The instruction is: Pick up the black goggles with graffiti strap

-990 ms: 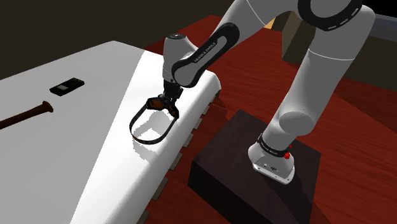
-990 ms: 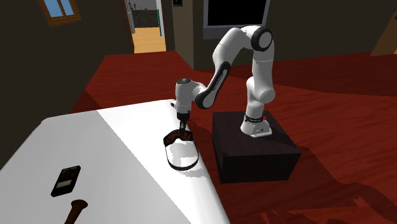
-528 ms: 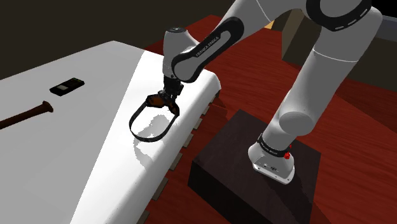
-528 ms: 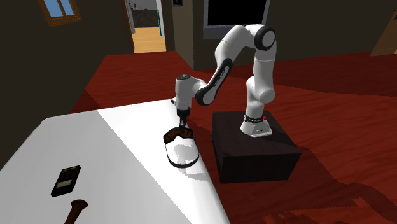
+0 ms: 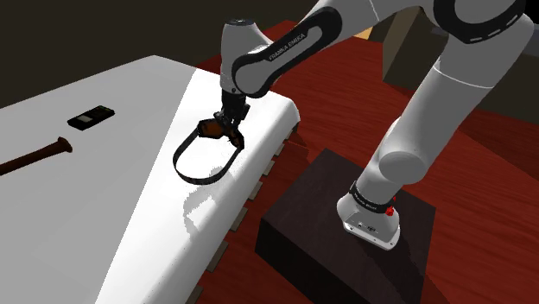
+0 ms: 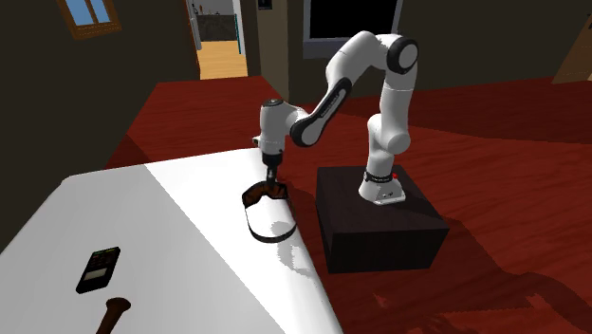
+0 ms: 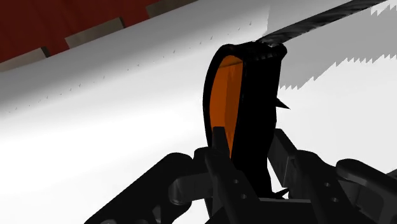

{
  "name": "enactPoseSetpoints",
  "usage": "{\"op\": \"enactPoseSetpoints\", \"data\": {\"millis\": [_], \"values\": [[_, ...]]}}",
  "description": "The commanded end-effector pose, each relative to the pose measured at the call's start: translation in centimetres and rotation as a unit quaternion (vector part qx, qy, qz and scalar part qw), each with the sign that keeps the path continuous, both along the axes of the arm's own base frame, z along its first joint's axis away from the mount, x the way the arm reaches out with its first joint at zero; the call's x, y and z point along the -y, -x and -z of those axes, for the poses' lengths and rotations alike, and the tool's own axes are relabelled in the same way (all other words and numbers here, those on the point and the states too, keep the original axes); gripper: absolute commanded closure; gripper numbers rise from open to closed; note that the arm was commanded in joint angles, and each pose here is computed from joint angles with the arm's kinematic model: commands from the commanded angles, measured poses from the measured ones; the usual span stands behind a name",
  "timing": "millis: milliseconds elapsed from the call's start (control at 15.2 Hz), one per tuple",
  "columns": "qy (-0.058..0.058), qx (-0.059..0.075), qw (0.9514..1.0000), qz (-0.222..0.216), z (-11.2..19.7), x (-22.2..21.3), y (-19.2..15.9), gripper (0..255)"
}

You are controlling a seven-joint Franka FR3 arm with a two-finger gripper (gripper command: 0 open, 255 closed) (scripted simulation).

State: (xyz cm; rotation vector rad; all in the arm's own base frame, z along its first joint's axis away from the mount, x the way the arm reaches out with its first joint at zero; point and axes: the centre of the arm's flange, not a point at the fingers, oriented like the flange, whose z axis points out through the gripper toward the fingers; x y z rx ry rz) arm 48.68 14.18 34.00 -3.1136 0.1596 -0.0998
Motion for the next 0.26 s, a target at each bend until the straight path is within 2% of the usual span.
{"op": "enactPoseSetpoints", "data": {"millis": [0,198], "values": [[0.0,0.0,1.0,0.0,-1.13,-0.04,0.02,255],[0.0,0.0,1.0,0.0,-1.73,-0.04,0.02,255]]}}
